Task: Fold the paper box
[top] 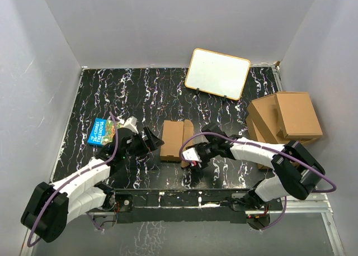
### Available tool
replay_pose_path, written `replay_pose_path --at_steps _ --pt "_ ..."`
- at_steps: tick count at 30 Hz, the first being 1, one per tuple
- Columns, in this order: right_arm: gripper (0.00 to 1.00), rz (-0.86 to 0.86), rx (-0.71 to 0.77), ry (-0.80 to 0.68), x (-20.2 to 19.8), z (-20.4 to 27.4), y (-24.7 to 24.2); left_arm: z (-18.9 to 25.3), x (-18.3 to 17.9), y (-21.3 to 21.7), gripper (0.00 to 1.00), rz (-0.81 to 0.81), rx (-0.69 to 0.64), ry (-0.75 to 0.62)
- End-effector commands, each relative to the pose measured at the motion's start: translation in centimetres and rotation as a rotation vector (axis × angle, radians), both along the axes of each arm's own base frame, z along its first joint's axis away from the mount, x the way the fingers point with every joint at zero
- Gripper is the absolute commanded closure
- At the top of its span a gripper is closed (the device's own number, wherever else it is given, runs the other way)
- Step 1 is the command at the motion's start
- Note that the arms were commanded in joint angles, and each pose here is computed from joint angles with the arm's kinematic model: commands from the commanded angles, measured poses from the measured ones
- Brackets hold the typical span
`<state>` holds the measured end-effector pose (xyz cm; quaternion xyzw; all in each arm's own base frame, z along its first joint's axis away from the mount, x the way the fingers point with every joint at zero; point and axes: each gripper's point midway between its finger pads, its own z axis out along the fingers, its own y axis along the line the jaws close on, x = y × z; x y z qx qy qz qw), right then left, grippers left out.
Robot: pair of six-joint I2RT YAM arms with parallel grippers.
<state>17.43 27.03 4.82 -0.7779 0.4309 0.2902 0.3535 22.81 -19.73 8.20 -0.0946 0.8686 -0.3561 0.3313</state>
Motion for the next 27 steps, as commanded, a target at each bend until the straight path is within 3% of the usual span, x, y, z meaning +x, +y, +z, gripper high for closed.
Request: replay_pose_path --at_steps 1,7,14,27 --pt "0.46 0.012 0.053 -0.089 0.8 0.8 1.3 0.0 0.3 0.2 0.06 0.028 -0.031 -0.04" --pt "0.48 0.023 0.024 -0.088 0.4 -0.3 1.6 -0.3 0.6 0.0 0.08 0.026 -0.031 -0.03" --pt "0.5 0.01 0.038 -0.101 0.5 0.1 2.0 -1.3 0.6 -0.9 0.17 -0.003 -0.052 0.004" --pt "0.57 0.002 0.012 -0.077 -0.2 -1.0 2.6 -2.4 0.9 -1.3 0.2 -0.032 -0.014 0.043"
